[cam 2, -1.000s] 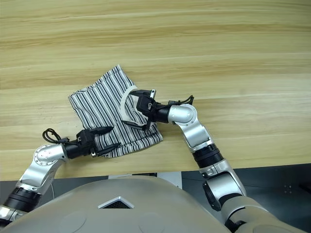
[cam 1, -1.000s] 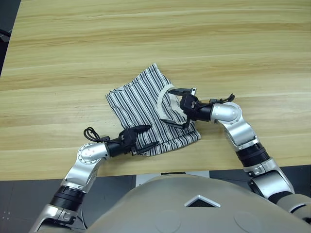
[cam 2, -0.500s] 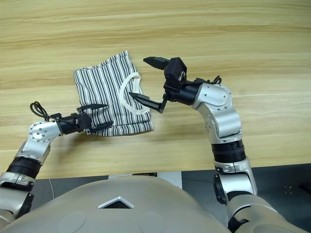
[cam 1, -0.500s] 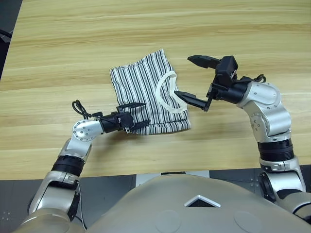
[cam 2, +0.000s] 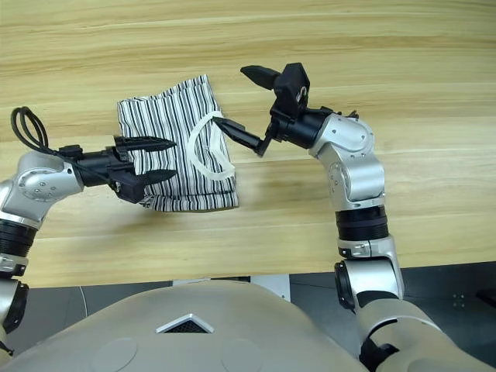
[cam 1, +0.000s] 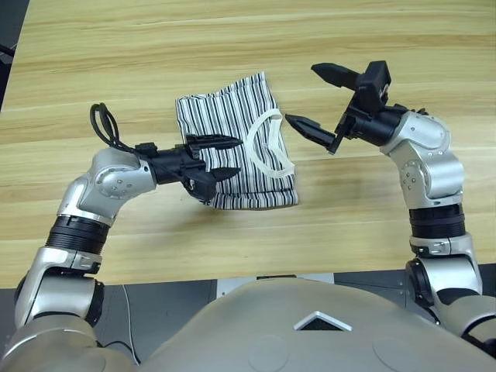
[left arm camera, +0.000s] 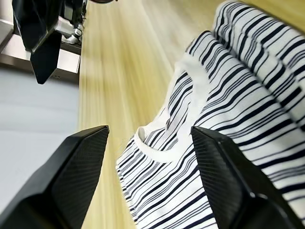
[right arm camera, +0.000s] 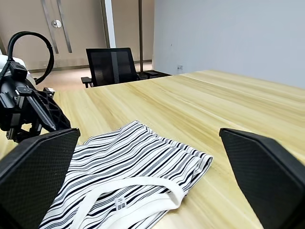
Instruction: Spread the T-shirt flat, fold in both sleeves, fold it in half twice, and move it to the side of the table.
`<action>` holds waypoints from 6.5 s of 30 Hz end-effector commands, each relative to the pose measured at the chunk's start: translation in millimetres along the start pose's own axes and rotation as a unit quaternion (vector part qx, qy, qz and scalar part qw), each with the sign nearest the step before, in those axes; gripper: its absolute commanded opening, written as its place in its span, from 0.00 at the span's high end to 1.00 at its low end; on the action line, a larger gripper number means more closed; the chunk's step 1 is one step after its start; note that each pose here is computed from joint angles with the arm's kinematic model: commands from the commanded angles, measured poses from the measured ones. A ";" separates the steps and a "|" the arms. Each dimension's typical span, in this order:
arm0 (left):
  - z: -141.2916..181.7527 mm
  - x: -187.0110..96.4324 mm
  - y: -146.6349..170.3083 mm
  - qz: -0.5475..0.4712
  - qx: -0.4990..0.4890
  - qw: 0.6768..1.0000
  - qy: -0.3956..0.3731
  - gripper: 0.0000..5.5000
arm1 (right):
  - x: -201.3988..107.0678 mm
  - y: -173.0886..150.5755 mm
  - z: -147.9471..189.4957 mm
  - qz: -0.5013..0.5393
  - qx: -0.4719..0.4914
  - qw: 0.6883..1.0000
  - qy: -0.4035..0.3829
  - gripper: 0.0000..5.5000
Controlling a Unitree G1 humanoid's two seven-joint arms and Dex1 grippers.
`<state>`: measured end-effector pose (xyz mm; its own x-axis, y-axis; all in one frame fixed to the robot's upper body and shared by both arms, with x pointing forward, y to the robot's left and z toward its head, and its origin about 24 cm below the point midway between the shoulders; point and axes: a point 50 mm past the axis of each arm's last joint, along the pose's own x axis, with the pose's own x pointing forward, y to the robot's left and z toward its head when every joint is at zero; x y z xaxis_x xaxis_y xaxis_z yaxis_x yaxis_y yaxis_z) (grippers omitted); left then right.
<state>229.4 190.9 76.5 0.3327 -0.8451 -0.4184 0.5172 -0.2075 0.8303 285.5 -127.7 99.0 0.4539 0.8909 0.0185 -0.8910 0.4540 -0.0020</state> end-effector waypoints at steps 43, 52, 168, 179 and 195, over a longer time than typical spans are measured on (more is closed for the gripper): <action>-17.8 -43.9 -94.3 -0.173 -0.129 0.970 0.111 0.14 | -15.9 35.5 -92.0 0.331 -0.500 0.792 0.117 0.00; -15.5 -27.6 -96.9 -0.173 -0.124 0.973 0.086 0.14 | -8.5 44.0 -101.1 0.340 -0.502 0.788 0.109 0.00; -47.1 1.3 -22.3 -0.134 -0.443 0.886 0.004 0.96 | -0.7 11.3 -51.0 0.157 -0.253 0.939 0.170 0.89; -69.9 -2.4 -6.5 -0.030 -0.567 0.820 -0.072 0.64 | -0.2 -16.7 -83.7 0.040 -0.136 0.974 0.176 0.56; -101.3 -43.1 -25.8 0.146 -0.627 0.765 -0.021 0.31 | -7.0 -24.2 -75.8 -0.057 -0.133 0.985 0.095 0.03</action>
<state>281.6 271.4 25.5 0.5058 -0.7955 -0.3337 0.8067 0.5733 -0.1437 305.9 -140.3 11.0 0.5550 0.7994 -0.2299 -0.8276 0.5028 -0.2495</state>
